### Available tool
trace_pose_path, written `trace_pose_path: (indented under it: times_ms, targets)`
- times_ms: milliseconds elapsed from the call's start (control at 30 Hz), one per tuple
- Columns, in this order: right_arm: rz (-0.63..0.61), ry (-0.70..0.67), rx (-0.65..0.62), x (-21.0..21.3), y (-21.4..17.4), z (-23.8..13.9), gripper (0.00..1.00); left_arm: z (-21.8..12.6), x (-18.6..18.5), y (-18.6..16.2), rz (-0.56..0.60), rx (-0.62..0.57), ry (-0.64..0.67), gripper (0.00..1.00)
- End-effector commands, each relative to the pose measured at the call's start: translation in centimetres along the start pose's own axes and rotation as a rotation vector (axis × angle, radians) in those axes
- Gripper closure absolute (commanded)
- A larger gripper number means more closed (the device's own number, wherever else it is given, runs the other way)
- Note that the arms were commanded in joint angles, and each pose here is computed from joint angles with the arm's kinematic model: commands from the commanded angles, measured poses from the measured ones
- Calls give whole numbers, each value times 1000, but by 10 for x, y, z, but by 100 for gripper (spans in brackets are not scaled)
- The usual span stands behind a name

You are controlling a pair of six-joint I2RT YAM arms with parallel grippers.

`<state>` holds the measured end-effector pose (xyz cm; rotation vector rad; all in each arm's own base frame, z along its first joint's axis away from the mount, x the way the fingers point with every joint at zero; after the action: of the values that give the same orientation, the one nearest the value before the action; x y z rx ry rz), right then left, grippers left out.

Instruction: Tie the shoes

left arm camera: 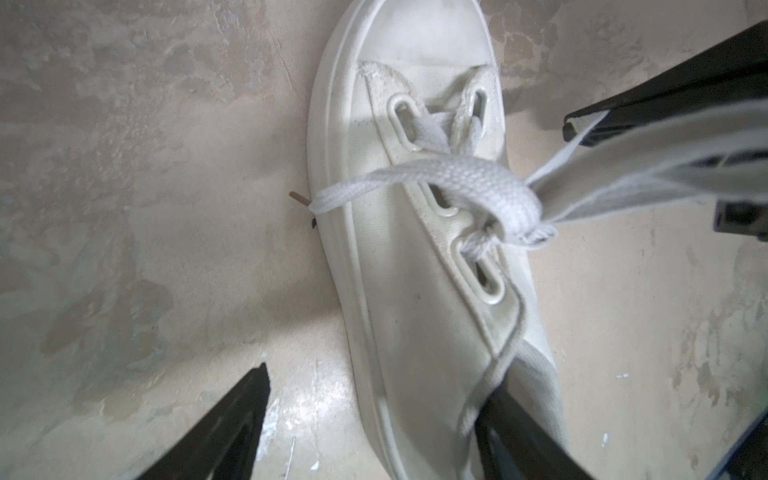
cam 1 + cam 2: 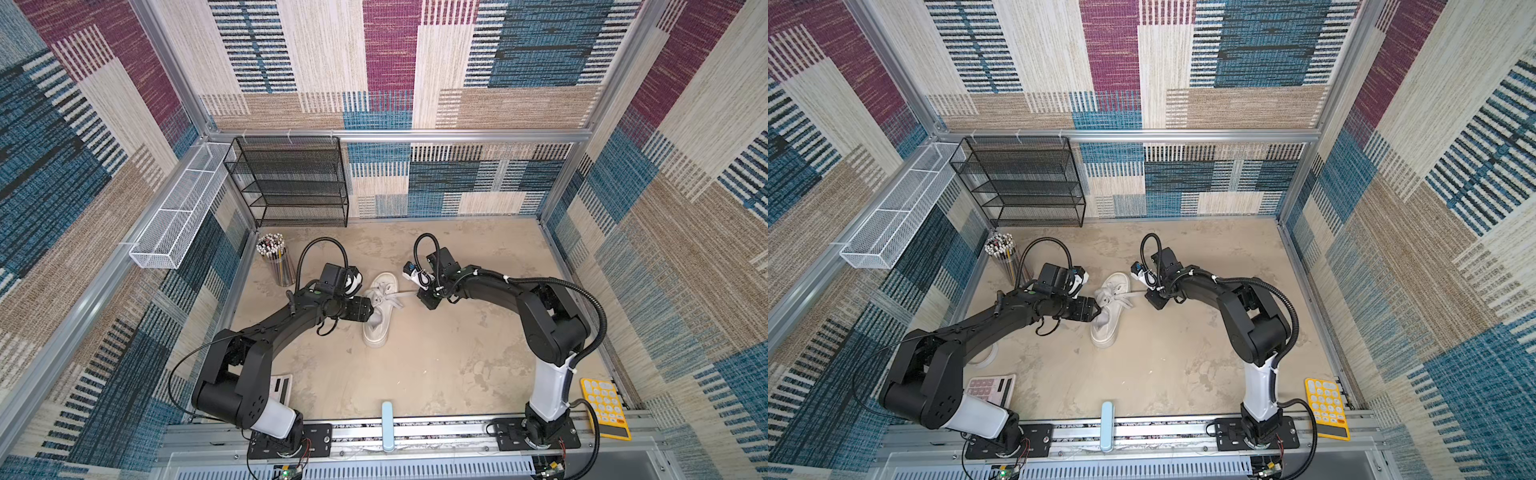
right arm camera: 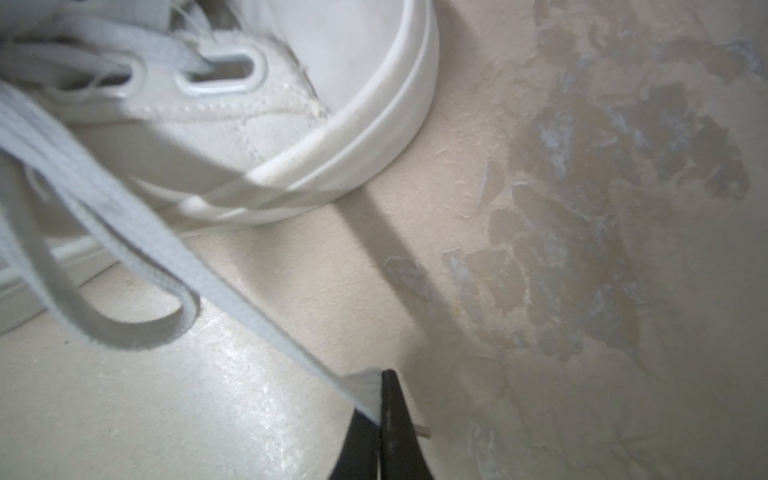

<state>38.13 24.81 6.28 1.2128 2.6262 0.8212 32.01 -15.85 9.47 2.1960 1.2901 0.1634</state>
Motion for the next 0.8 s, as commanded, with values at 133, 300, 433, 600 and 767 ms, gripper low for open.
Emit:
trace_pose_path:
  times_ms: [133,300,433,600,767]
  targets:
    - [18,4,4,-2,2,-1,99,-5,1,6,26,-11,11,21]
    - [26,42,-8,3,8,0,82,-17,0,16,55,-41,22,21]
    - [25,42,-9,4,9,-1,74,-31,-3,21,96,-55,30,20]
    - [29,35,-17,3,12,-5,71,-45,-4,26,123,-51,40,19]
    - [35,22,-88,6,21,-31,64,-51,-9,28,132,-81,21,17]
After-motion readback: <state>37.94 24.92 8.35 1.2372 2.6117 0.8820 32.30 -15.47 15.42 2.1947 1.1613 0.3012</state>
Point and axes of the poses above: each gripper's point midway between its finger pads, its own z axis out along the fingers, its own x axis along the line the jaws close on, y = z × x, the point moved 2 cm from there along -z, back along the fingers, and after that the axes turned 15 degrees about z, right-handed, at the moved point
